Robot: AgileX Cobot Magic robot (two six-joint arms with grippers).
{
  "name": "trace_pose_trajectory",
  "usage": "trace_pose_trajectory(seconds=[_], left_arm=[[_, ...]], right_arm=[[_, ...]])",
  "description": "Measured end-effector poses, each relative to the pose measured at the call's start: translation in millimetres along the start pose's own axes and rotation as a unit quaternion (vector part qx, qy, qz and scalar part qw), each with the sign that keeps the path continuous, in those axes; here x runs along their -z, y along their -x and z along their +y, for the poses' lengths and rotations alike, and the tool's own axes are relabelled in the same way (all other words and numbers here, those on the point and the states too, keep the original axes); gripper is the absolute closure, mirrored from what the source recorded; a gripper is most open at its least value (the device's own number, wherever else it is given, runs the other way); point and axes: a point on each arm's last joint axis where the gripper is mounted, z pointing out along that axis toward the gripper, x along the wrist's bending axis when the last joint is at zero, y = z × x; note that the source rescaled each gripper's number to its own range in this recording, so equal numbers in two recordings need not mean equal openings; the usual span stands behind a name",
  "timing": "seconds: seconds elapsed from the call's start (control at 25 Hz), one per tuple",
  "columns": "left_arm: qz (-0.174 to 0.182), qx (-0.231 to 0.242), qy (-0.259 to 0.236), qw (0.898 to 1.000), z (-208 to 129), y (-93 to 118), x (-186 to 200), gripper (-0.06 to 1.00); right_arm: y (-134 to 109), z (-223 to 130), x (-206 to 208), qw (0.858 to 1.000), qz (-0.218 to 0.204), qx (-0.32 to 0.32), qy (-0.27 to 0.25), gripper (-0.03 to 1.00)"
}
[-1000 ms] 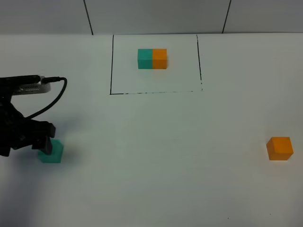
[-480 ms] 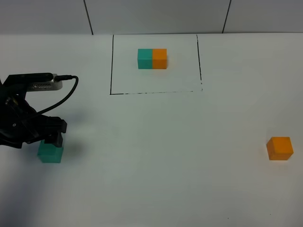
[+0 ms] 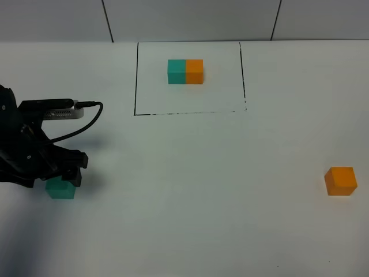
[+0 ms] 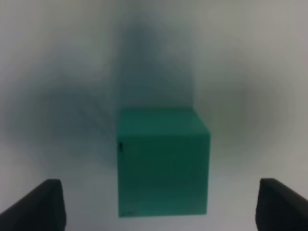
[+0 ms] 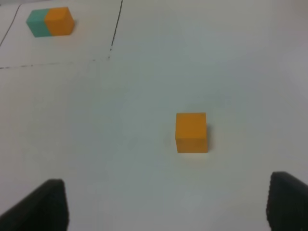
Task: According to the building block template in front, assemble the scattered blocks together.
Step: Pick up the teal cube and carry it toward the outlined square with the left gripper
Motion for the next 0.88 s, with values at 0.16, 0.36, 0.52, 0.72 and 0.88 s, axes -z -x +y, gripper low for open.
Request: trace_pose_trajectory(seconds=[0.16, 0.36, 0.52, 0.72, 0.88], left_arm=[[0.002, 0.001, -0.010, 1.000, 2.7, -0.3, -14.3, 0.20], [0.003, 0.002, -0.021, 1.000, 3.2, -0.5, -23.2, 0.23], [0.003, 0.003, -0.025, 1.000, 2.7, -0.6, -23.6, 0.49], [0.004, 0.004, -0.031, 0.999, 1.9, -0.6, -23.3, 0.94], [0.003, -0.011, -0.030, 0.999, 5.3, 1.6, -21.0, 0.94]], right_arm=[[0.0, 0.0, 0.0, 1.000, 0.000, 0.000, 0.000, 0.02], [0.0, 0.0, 0.0, 1.000, 0.000, 0.000, 0.000, 0.02], [0.0, 0.0, 0.0, 1.000, 0.000, 0.000, 0.000, 0.02], [0.0, 0.0, 0.0, 1.000, 0.000, 0.000, 0.000, 0.02], [0.0, 0.0, 0.0, 1.000, 0.000, 0.000, 0.000, 0.02]])
